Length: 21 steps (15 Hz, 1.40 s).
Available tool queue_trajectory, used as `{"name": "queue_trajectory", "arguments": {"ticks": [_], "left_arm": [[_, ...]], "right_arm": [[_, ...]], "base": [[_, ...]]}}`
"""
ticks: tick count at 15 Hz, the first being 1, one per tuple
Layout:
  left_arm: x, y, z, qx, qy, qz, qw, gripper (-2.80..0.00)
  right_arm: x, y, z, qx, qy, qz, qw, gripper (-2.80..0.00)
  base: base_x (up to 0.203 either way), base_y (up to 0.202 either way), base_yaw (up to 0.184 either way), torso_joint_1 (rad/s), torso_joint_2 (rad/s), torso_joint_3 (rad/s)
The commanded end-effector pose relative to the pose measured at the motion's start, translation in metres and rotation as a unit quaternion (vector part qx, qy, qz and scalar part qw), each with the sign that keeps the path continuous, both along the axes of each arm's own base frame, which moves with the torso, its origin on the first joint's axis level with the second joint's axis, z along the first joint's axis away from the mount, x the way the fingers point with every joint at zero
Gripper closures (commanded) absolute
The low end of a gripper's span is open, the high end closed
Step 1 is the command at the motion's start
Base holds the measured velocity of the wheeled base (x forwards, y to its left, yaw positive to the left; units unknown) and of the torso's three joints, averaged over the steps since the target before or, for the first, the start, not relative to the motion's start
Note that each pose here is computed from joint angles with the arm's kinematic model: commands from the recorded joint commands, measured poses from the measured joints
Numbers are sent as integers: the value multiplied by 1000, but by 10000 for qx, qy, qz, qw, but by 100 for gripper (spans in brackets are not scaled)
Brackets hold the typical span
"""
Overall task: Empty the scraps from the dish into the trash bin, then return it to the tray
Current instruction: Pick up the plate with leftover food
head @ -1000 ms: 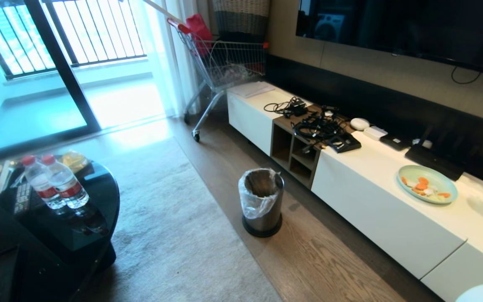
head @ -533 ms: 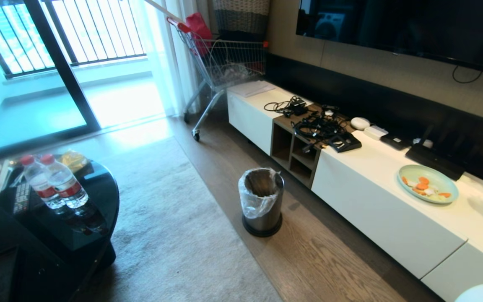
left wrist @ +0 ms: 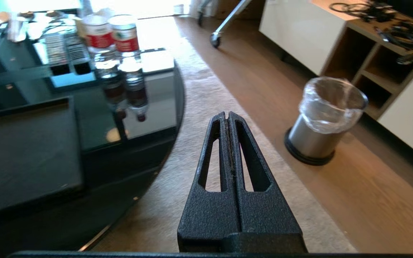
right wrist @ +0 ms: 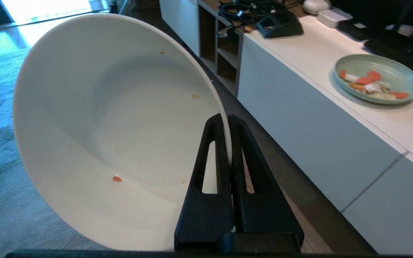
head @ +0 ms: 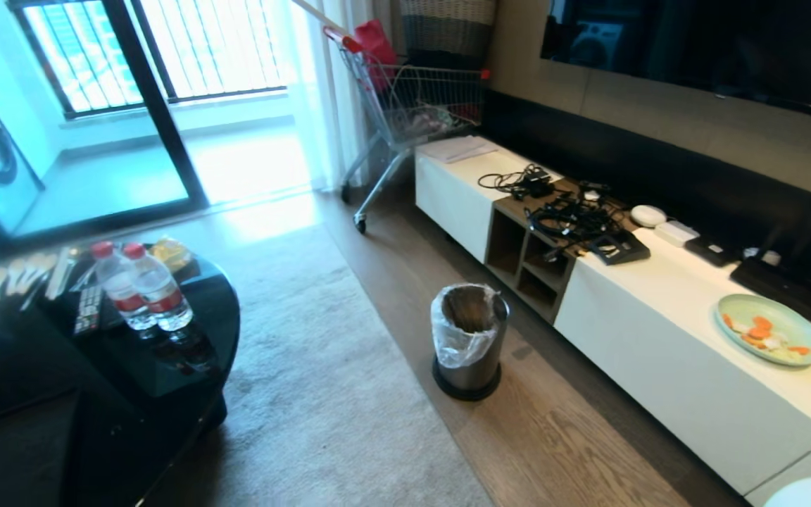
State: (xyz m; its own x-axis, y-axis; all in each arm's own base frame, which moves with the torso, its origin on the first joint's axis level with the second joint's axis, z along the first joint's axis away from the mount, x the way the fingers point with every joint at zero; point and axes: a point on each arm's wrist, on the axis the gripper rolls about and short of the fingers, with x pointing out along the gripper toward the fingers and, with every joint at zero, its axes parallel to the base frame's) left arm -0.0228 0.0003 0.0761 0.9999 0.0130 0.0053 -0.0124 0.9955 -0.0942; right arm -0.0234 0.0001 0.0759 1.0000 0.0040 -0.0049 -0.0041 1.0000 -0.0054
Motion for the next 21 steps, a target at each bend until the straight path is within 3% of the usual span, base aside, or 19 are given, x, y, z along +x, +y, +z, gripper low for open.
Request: {"name": "queue_trajectory", "arguments": {"ticks": [1, 21], "left_arm": [[0, 0, 0, -4, -4, 4, 10000, 0], [0, 0, 0, 3, -4, 4, 10000, 0]], "right_arm": [[0, 0, 0, -4, 4, 10, 10000, 0], [0, 0, 0, -4, -1, 3, 10000, 0]], "base": [[1, -5, 167, 4, 4, 7], [0, -9, 168, 3, 1, 2]]}}
